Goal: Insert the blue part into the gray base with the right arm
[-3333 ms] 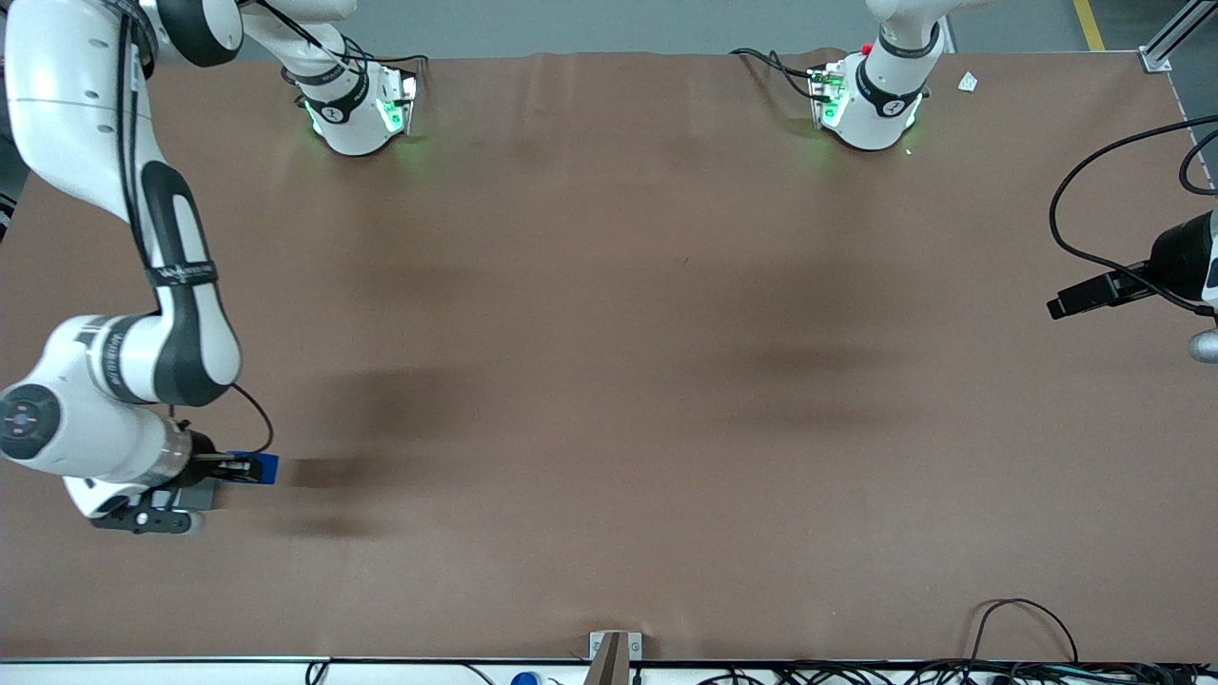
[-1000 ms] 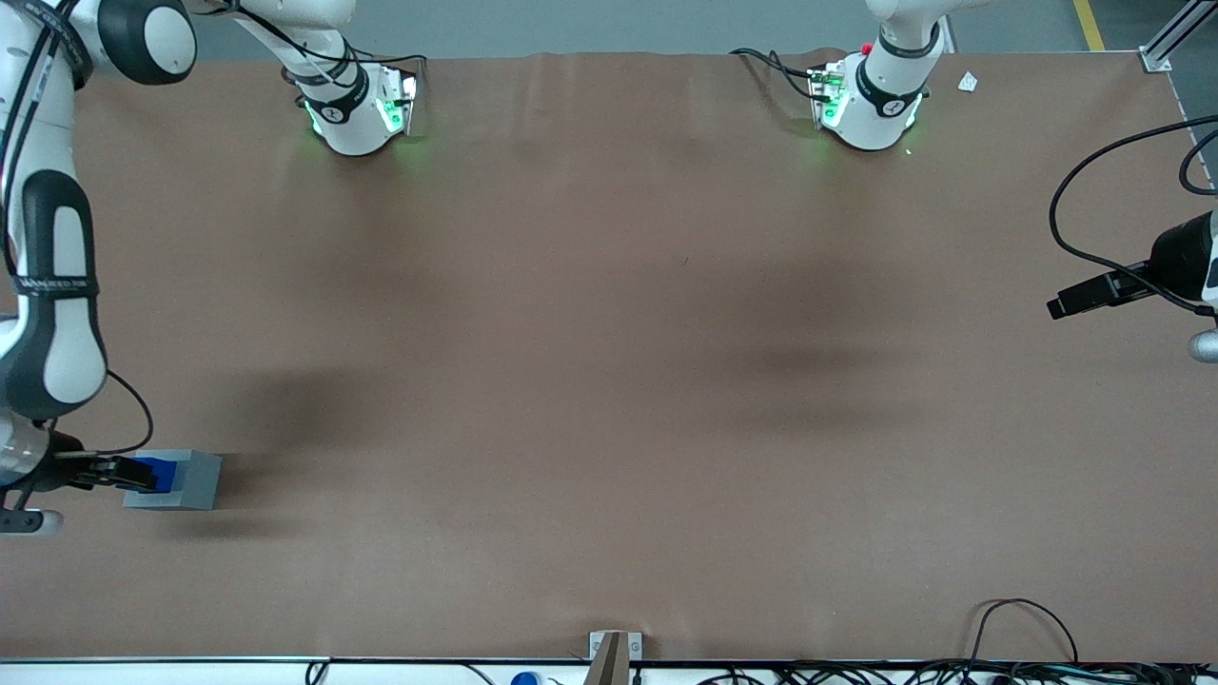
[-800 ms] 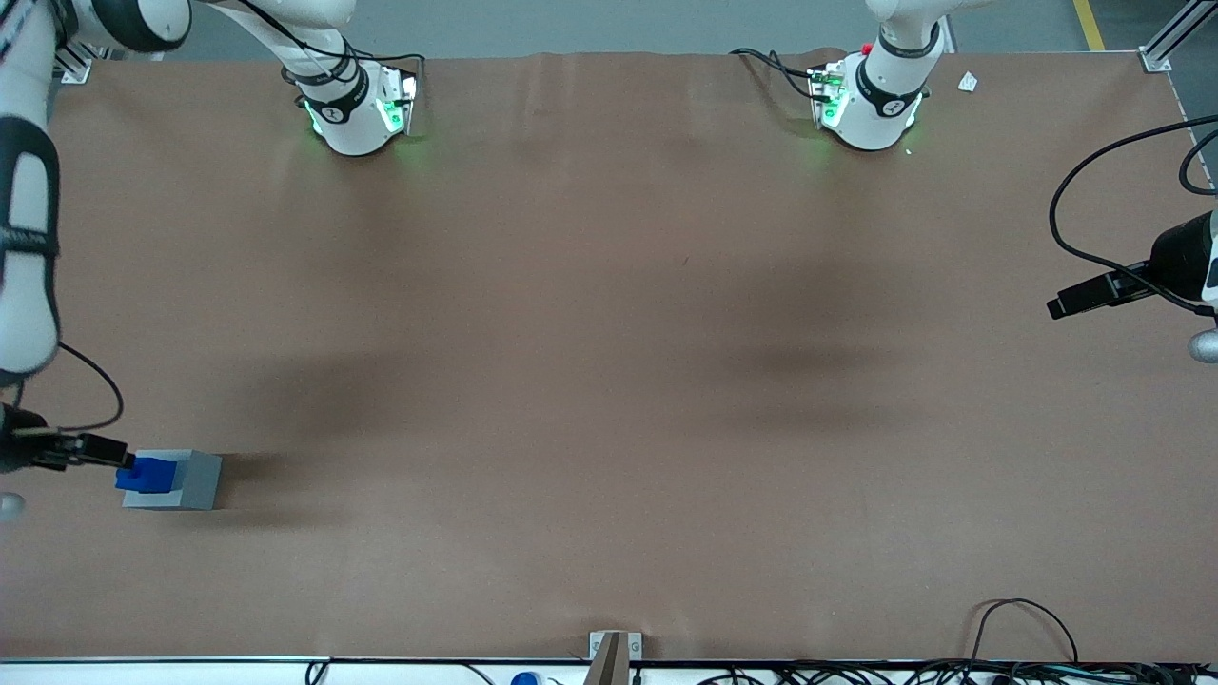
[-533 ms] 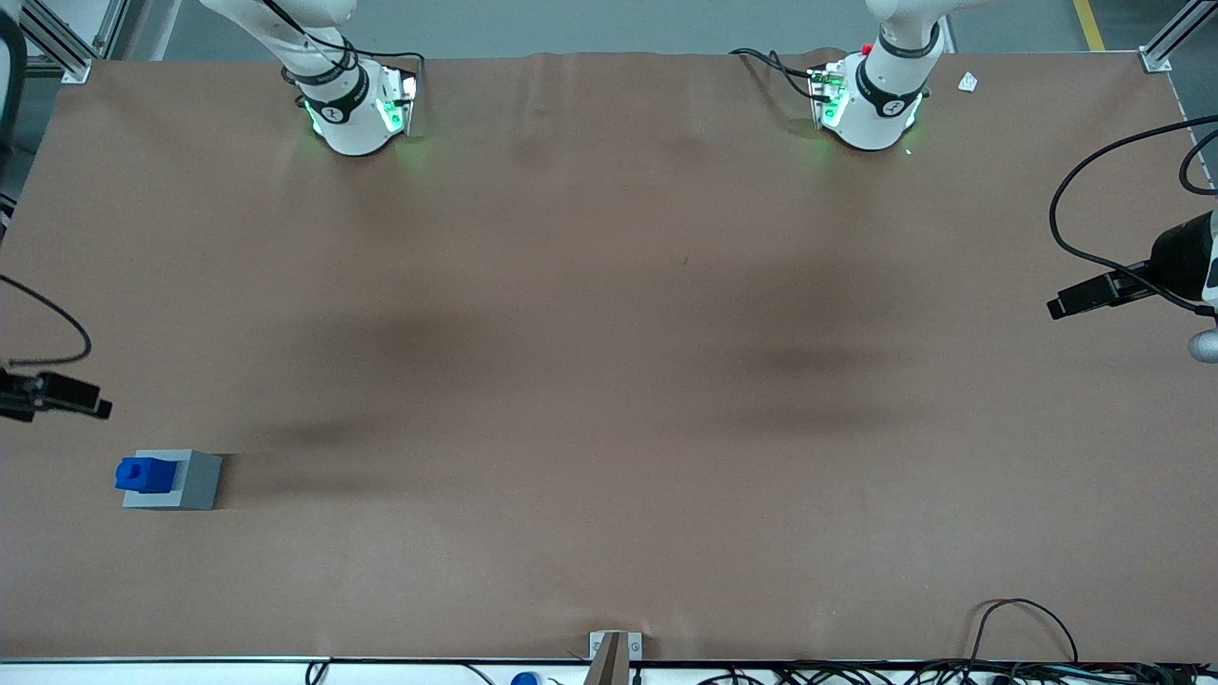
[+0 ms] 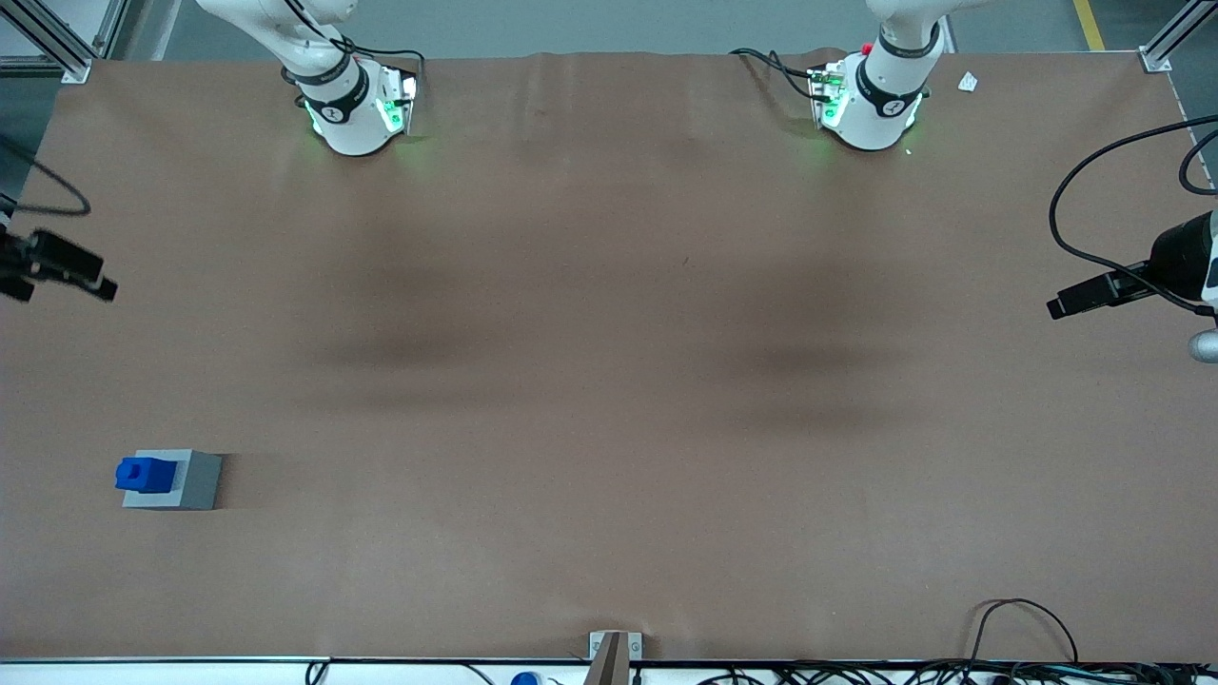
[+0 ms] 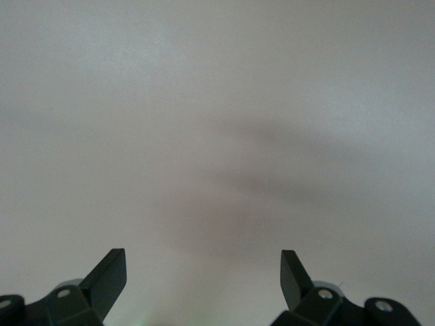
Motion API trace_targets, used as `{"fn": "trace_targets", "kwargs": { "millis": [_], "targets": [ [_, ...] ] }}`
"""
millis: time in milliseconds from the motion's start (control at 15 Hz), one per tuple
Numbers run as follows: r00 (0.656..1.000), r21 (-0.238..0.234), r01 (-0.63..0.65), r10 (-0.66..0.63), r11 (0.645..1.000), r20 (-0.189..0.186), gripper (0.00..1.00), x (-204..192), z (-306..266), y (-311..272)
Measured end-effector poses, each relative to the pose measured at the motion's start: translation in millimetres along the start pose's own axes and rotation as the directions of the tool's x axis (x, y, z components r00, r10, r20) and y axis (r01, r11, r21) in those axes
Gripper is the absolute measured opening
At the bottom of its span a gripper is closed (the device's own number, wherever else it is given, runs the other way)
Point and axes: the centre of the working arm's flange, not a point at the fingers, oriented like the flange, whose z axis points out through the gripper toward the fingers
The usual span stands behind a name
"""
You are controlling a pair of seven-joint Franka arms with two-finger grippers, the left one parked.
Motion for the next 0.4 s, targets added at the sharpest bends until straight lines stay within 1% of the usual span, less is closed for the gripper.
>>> {"fn": "trace_targets", "kwargs": {
  "millis": [200, 400],
  "targets": [
    [1.000, -0.012, 0.006, -0.006, 1.000, -0.024, 1.00, -40.3, -23.8, -10.9],
    [0.999, -0.042, 0.007, -0.008, 0.999, -0.034, 1.00, -56.0, -36.7, -18.1]
  ]
}}
